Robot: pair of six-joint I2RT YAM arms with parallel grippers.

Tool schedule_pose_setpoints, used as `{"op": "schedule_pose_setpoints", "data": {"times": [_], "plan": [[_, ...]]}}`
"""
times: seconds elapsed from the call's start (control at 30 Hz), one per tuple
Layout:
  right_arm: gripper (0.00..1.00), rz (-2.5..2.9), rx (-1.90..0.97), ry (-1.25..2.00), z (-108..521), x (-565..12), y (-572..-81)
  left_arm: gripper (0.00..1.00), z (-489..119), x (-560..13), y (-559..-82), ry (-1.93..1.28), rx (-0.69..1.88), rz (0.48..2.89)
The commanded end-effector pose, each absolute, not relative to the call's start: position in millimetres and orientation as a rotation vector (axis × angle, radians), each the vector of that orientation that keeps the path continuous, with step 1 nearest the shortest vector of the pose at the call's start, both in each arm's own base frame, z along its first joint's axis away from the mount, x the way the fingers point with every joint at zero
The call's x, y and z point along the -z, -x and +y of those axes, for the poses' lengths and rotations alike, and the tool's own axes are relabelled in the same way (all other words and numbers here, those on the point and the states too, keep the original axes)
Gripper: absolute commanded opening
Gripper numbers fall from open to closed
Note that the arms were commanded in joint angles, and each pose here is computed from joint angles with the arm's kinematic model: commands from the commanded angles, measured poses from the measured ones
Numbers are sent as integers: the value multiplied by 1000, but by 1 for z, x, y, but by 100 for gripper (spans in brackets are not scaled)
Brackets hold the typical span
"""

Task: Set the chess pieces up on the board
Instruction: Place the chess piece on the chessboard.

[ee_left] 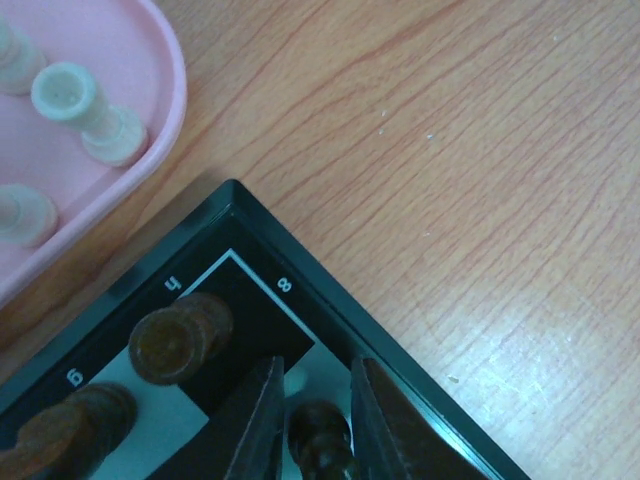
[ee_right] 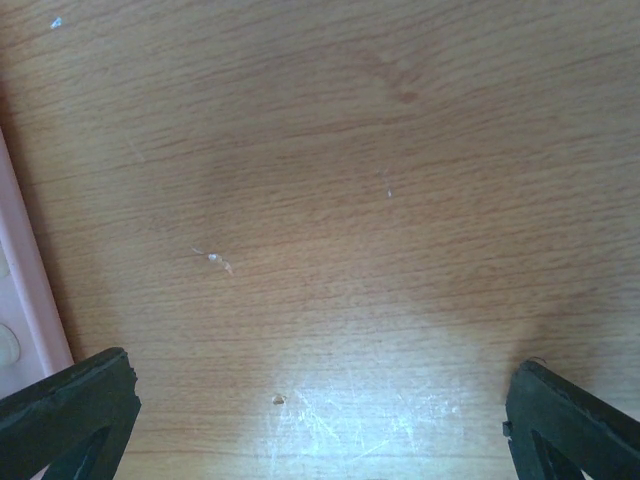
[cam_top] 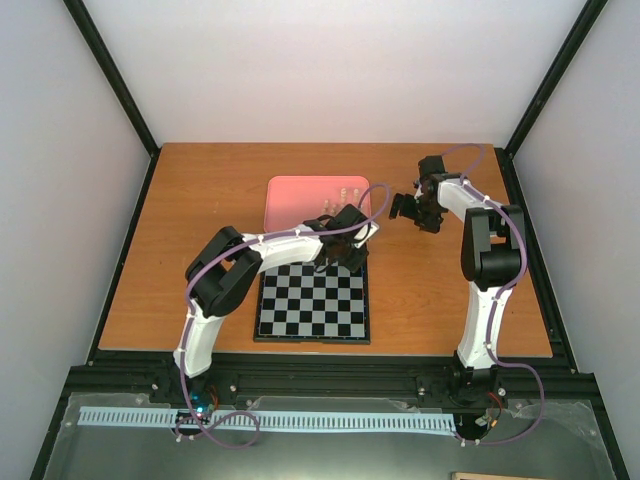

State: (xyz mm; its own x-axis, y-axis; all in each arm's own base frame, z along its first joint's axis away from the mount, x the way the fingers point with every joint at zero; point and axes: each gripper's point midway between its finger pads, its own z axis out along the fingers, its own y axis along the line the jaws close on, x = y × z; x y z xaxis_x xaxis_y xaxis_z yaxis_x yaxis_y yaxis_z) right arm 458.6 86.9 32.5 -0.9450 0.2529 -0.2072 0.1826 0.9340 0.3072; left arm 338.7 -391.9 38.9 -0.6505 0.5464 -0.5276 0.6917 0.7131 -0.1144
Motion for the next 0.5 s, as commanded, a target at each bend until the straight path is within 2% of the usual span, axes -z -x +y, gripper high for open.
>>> {"op": "schedule_pose_setpoints", "data": {"times": [0.0, 0.33, 0.47], "plan": [[100, 2804, -433, -336, 85, -49, -462, 24, -387, -45, -326, -1001, 416, 2460], [100, 2789, -436, -335, 85, -56, -465, 27, -392, -66, -332, -1009, 416, 2417], [100, 2786, -435, -331, 85, -59, -466, 31, -397, -81, -339, -1004, 418, 2388]]}}
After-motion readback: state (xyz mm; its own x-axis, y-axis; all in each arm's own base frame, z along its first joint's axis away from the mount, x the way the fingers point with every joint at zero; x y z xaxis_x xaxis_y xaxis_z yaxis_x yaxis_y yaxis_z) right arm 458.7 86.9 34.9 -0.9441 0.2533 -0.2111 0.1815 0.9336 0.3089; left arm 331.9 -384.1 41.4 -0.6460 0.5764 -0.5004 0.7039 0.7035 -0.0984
